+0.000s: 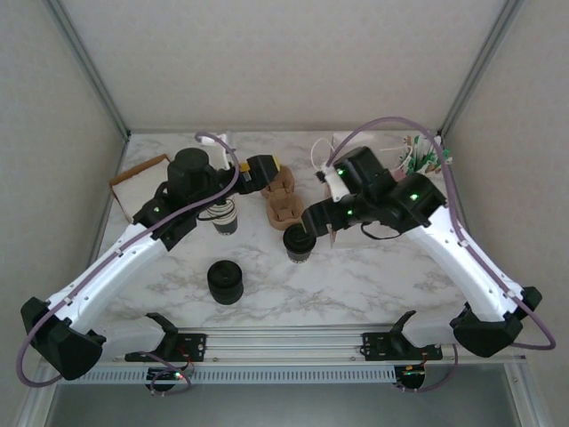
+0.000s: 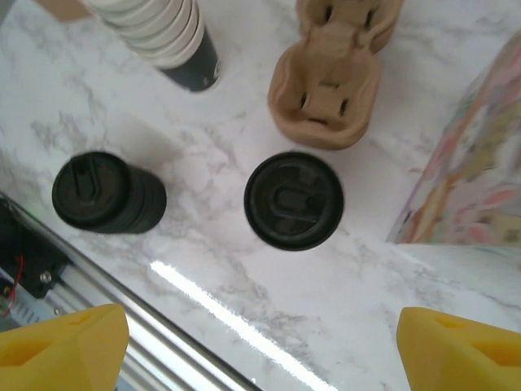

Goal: Pack the takeout coffee

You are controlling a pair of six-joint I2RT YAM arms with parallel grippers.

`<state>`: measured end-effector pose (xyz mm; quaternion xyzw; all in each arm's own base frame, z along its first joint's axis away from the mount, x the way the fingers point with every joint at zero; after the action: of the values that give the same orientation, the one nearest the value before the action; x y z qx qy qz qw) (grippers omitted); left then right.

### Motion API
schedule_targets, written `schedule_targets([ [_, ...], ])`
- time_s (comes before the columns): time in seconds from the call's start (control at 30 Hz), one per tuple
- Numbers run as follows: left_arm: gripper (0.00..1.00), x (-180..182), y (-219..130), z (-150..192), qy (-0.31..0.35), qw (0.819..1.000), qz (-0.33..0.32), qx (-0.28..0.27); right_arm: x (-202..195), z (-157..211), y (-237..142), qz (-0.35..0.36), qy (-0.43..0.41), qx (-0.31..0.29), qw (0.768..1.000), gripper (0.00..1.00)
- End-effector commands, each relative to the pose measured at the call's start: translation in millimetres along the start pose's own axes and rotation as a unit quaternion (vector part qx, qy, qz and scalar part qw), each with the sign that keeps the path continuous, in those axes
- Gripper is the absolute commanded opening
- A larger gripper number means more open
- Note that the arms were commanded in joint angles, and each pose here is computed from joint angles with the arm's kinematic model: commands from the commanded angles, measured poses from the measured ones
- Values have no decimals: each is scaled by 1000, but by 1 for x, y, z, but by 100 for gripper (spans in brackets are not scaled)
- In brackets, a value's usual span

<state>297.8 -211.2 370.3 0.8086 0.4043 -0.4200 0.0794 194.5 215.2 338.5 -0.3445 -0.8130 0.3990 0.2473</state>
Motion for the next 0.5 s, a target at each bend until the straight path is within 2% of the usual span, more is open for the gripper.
schedule_targets([
  [0.0,100,14,-10,-7,12,999,-18,-29,0,-3,28,37,11,16,999,83],
  [0.1,100,24,-6,-9,5,999,-22,-26,-4,-6,54,72,27,31,997,79],
  [0.3,100,35,1,-9,0,999,-29,-25,-21,-7,95,161,49,66,983,60],
  [0.47,100,41,9,-8,-4,999,-25,-19,-41,5,111,239,48,100,965,56],
])
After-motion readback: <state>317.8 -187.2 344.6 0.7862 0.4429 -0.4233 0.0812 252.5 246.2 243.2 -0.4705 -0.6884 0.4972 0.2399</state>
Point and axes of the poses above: each hand's point on the last joint's axis, 136 mm out from that joint toward the fingers, its own y axis out along the fingers, its own x axis along the line the jaws close on, z = x × y, the point moved 4 cm from there along -y, back along the fingers, and after that the axes turned 6 degrees about -y, right-handed, at the moved point
